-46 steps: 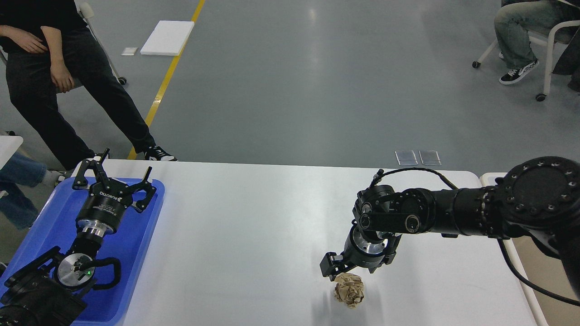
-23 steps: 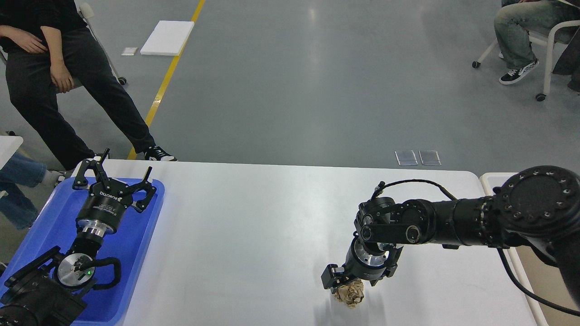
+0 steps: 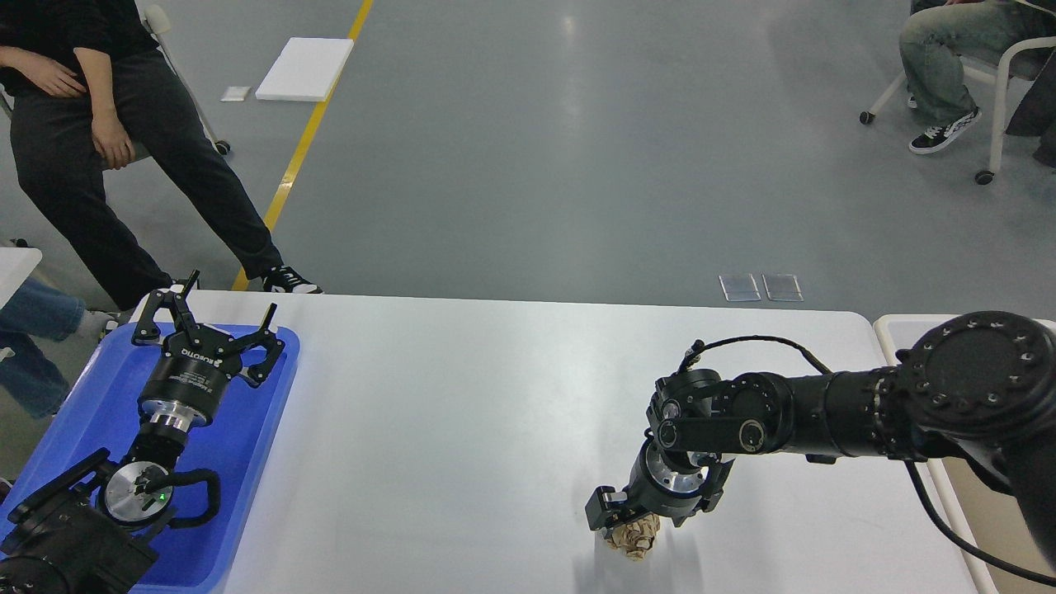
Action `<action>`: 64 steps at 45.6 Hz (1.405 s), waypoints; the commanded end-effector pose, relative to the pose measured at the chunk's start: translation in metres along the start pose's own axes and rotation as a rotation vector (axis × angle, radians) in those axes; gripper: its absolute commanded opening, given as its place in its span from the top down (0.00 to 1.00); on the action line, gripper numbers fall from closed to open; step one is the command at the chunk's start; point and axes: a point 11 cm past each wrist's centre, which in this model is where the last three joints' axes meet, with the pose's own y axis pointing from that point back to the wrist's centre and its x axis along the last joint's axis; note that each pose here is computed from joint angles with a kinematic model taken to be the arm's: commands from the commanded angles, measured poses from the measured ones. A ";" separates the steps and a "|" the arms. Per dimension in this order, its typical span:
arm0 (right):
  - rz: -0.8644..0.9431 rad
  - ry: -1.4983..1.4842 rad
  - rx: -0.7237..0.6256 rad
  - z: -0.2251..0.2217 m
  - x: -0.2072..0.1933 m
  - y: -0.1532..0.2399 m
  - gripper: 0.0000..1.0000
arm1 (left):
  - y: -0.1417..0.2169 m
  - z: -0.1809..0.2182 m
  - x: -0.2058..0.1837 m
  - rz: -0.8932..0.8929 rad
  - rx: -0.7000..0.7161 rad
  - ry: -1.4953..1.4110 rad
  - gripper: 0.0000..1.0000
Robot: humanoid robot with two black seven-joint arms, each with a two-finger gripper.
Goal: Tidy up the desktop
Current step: 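Lower the right gripper around the paper ball and close it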
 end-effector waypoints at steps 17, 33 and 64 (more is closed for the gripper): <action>0.045 -0.035 -0.002 0.005 -0.006 -0.013 0.11 | 0.000 0.000 0.000 0.000 0.000 0.000 0.01; -0.021 -0.005 0.000 0.001 -0.018 -0.014 1.00 | 0.000 0.000 0.000 0.001 0.000 -0.001 0.01; 0.034 0.154 0.018 -0.038 0.010 0.049 1.00 | 0.000 0.000 0.000 0.000 0.000 0.000 0.01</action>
